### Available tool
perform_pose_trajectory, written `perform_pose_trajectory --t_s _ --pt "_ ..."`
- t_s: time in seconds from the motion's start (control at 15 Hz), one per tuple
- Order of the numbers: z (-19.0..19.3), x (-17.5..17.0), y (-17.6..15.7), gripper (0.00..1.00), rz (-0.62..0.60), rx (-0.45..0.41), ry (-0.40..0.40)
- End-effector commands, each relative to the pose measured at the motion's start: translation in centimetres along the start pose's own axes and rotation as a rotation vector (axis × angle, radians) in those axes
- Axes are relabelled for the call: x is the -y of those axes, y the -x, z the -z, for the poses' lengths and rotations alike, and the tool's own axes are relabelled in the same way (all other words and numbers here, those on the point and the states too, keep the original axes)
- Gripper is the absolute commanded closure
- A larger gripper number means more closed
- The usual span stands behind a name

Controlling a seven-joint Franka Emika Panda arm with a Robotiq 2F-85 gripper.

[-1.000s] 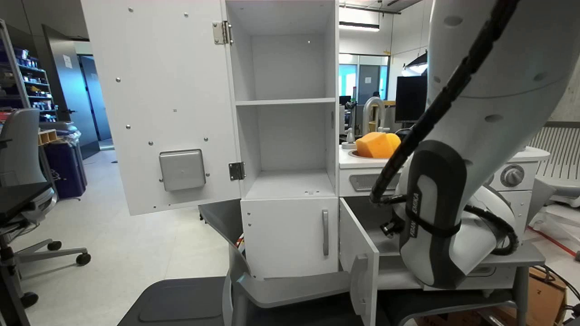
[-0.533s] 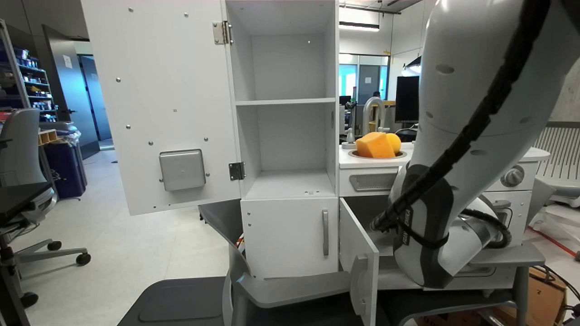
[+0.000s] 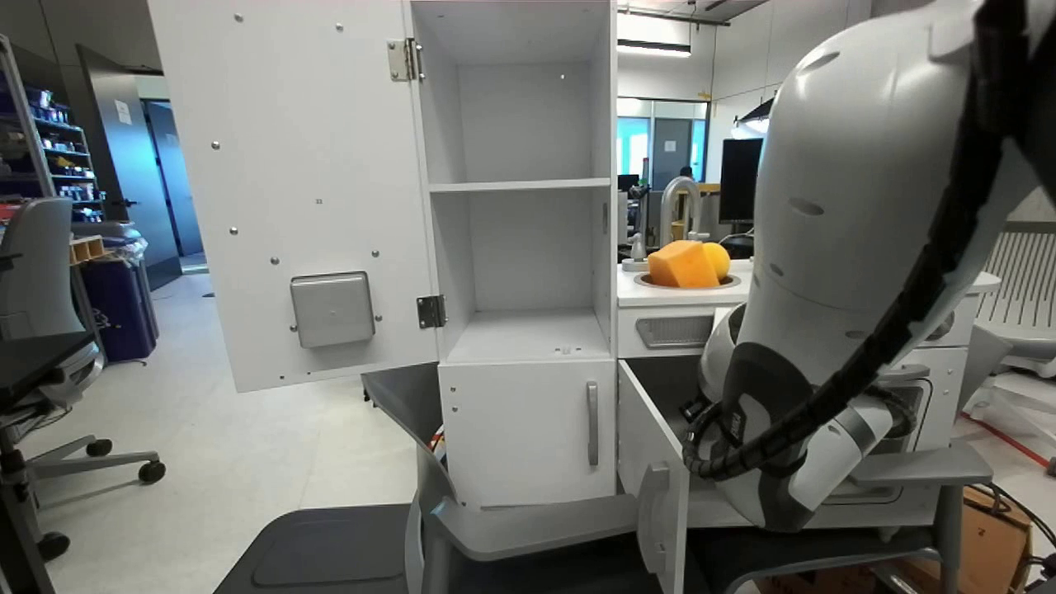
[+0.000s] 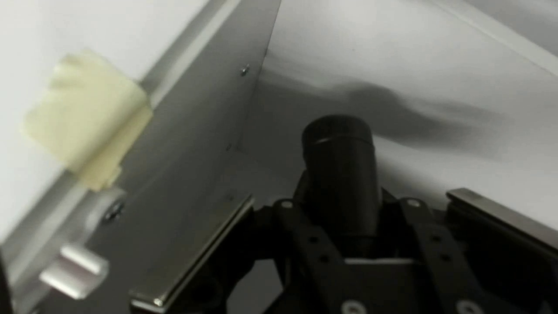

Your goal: Open the cabinet under sink, put the black bottle and blue bottle inside the cabinet underneath the sink

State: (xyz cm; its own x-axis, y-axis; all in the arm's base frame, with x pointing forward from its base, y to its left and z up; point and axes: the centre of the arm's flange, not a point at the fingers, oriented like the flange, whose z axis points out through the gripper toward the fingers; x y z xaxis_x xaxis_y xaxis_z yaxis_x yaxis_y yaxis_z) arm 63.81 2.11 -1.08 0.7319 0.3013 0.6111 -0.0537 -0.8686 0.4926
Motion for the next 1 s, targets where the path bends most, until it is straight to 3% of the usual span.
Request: perform_pose_trajectory --t_s 0.0,0.27,0.33,0.4,0.8,0.93 --pt "-1.21 0.98 -0.18 0.94 0.028 -0.035 0.029" --pt "-1.26 0.57 -0.47 0.94 0.033 -0.038 0.040" --pt "-1.27 0.52 -0.33 0.49 0.032 -0.034 0.036" --pt "-0.96 0.44 -0.47 0.48 0.039 -0.032 0.044" --pt "-1.00 0.31 -0.26 0.05 0.048 -0.030 0.051" --pt "-1.09 0.40 -0.24 0.00 0.049 -0.032 0.048"
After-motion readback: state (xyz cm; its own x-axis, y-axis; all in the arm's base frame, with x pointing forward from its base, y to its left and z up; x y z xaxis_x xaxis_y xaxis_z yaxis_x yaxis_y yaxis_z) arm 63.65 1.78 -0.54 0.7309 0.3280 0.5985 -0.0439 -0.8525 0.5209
